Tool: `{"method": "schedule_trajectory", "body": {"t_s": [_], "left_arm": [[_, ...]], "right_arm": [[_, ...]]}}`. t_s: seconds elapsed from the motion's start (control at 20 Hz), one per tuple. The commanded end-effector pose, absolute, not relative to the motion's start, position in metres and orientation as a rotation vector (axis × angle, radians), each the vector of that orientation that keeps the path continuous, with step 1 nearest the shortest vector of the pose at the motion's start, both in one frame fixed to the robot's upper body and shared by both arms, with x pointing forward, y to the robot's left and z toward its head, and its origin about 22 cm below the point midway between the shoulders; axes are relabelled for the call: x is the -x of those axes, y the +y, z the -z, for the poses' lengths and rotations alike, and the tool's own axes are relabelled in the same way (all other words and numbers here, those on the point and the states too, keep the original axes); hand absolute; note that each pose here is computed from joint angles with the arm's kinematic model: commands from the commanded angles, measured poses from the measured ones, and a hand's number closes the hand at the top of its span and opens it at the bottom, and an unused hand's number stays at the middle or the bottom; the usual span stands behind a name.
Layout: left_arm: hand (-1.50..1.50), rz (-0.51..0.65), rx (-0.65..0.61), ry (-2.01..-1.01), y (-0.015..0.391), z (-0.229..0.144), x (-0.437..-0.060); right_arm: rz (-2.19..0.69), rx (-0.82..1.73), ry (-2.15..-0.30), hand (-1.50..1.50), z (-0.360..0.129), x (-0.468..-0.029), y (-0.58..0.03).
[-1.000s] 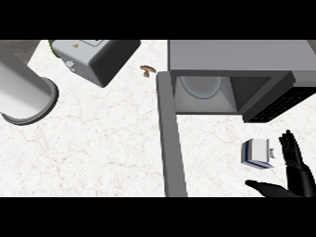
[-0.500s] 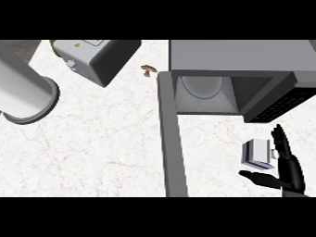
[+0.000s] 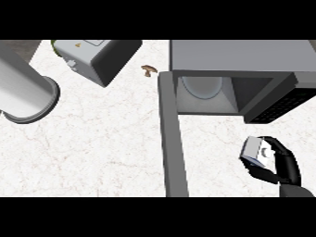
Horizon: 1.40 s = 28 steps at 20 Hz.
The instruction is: Pick up the milk, place it into the microwave and close the microwave
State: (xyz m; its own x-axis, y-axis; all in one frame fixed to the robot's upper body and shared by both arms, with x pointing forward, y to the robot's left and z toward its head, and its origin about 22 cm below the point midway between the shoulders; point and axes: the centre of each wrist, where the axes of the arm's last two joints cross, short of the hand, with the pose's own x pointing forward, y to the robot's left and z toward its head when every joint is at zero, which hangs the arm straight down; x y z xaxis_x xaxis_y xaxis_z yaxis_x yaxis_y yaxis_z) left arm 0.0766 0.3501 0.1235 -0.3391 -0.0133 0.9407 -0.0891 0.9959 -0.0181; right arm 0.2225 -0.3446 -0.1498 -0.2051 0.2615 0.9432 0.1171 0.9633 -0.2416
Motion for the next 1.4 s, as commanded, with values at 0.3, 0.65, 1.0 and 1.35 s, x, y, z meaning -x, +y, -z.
{"method": "schedule_trajectory", "body": {"t_s": [0.3,0.65,1.0,1.35], "left_arm": [[-1.50,-0.062,-0.052,-1.957,0.339,-0.135,-0.072],[-1.50,-0.059,-0.040,-1.962,0.342,-0.130,-0.064],[-1.50,-0.068,-0.070,-1.951,0.358,-0.130,-0.053],[-1.50,-0.069,-0.078,-1.927,0.363,-0.130,-0.066]], "right_arm": [[-0.159,0.142,-1.967,1.50,0.131,-0.266,-0.311],[-0.189,-0.016,-1.962,1.50,0.125,-0.286,-0.281],[-0.241,-0.071,-1.992,1.50,0.093,-0.292,-0.252],[-0.228,0.009,-2.013,1.50,0.036,-0.316,-0.220]]}}
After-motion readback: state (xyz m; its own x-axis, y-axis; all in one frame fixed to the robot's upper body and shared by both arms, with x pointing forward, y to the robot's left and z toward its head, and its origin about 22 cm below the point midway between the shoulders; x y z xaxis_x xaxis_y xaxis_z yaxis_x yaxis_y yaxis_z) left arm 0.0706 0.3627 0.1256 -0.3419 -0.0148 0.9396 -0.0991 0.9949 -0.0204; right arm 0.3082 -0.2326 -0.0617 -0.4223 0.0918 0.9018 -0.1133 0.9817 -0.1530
